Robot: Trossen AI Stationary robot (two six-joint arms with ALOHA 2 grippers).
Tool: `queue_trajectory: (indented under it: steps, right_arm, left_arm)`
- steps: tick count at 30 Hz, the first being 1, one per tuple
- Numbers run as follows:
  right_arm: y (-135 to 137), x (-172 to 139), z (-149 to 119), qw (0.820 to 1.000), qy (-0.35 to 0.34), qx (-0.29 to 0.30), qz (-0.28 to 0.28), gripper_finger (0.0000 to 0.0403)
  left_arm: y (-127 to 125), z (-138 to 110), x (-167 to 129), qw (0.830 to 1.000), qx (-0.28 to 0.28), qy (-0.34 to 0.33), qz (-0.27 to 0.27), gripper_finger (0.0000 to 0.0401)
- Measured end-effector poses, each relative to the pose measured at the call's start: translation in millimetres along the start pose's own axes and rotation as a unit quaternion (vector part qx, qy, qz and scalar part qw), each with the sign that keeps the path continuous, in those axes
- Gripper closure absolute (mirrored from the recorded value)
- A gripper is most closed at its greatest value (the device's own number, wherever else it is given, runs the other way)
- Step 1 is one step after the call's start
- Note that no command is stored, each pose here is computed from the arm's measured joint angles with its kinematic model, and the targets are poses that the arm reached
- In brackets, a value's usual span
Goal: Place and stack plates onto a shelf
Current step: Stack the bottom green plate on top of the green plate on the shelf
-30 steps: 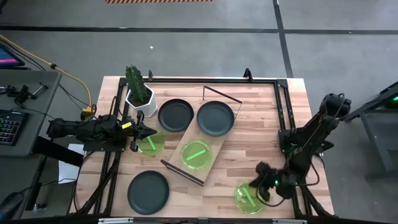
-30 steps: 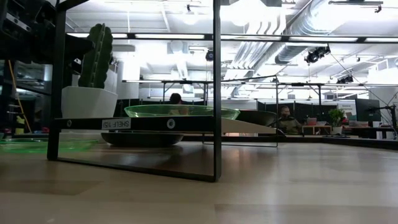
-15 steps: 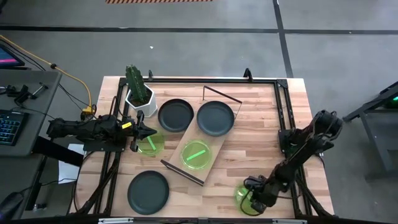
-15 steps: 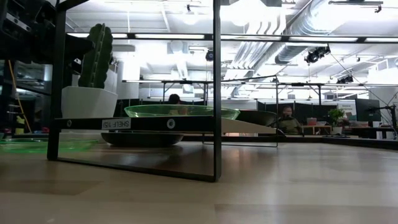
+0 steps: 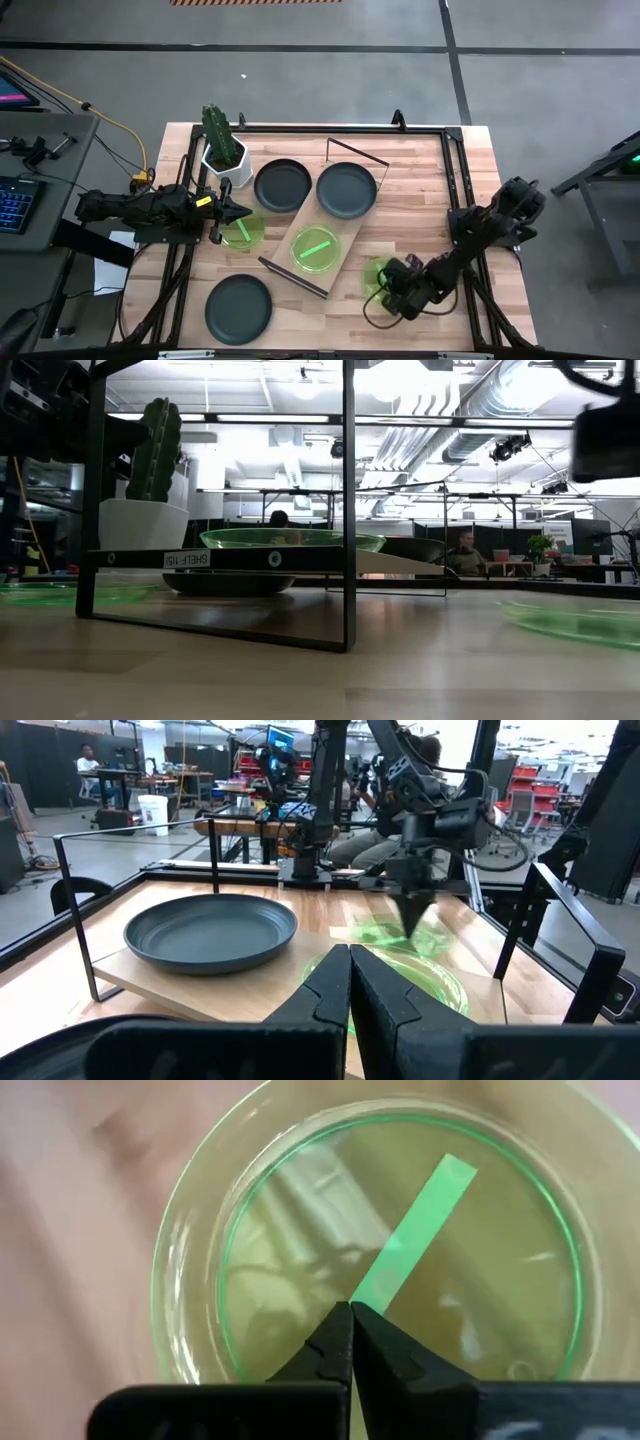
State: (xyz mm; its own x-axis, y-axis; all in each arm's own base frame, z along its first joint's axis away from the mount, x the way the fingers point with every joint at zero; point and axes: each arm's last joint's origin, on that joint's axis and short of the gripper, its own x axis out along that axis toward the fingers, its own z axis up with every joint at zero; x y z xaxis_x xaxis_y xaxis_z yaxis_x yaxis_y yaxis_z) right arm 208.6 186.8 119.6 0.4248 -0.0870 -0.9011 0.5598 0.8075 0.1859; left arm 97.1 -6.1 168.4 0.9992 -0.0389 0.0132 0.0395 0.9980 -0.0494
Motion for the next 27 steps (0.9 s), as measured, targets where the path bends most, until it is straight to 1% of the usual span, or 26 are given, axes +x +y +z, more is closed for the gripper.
queue_trajectory:
  steps: [3, 6, 8, 10, 12, 13, 19, 22, 24, 27]
  right_arm:
    - [-7.4, 2.0, 5.6, 0.999, -0.021, 0.001, -0.036, 0.0403]
    - [-10.1, -3.1, 7.6, 0.999, -0.031, -0.014, -0.041, 0.0403]
    - [-12.4, -13.2, 6.5, 0.998, -0.046, -0.030, -0.040, 0.0403]
    - [-10.6, -28.5, 6.3, 0.996, -0.075, -0.032, -0.023, 0.0403]
    - [-15.2, -40.6, 3.0, 0.994, -0.097, -0.033, -0.030, 0.0403]
    - [-20.1, -45.1, 0.5, 0.993, -0.106, -0.034, -0.044, 0.0403]
    - [-45.1, -66.6, -12.0, 0.979, -0.168, 0.031, -0.114, 0.0397]
    - [-51.2, -69.9, -17.4, 0.972, -0.190, 0.071, -0.116, 0.0371]
    - [-57.9, -65.7, -22.5, 0.971, -0.195, 0.097, -0.099, 0.0343]
    - [-71.0, -49.8, -30.7, 0.970, -0.190, 0.140, -0.062, 0.0293]
  left_arm:
    - [0.0, 0.1, 0.0, 1.000, 0.000, 0.000, 0.000, 0.0401]
    - [0.0, 0.0, 0.0, 1.000, 0.000, 0.000, 0.000, 0.0401]
    - [0.0, 0.1, 0.0, 1.000, 0.000, 0.000, 0.000, 0.0401]
    - [0.0, 0.1, 0.0, 1.000, 0.000, 0.000, 0.000, 0.0401]
    - [0.0, 0.1, 0.0, 1.000, 0.000, 0.000, 0.000, 0.0401]
    - [0.0, 0.1, 0.0, 1.000, 0.000, 0.000, 0.000, 0.0401]
    - [0.0, 0.0, 0.0, 1.000, 0.000, 0.000, 0.000, 0.0401]
    - [0.0, 0.0, 0.0, 1.000, 0.000, 0.000, 0.000, 0.0401]
    - [0.0, 0.0, 0.0, 1.000, 0.000, 0.000, 0.000, 0.0401]
    - [0.0, 0.0, 0.0, 1.000, 0.000, 0.000, 0.000, 0.0401]
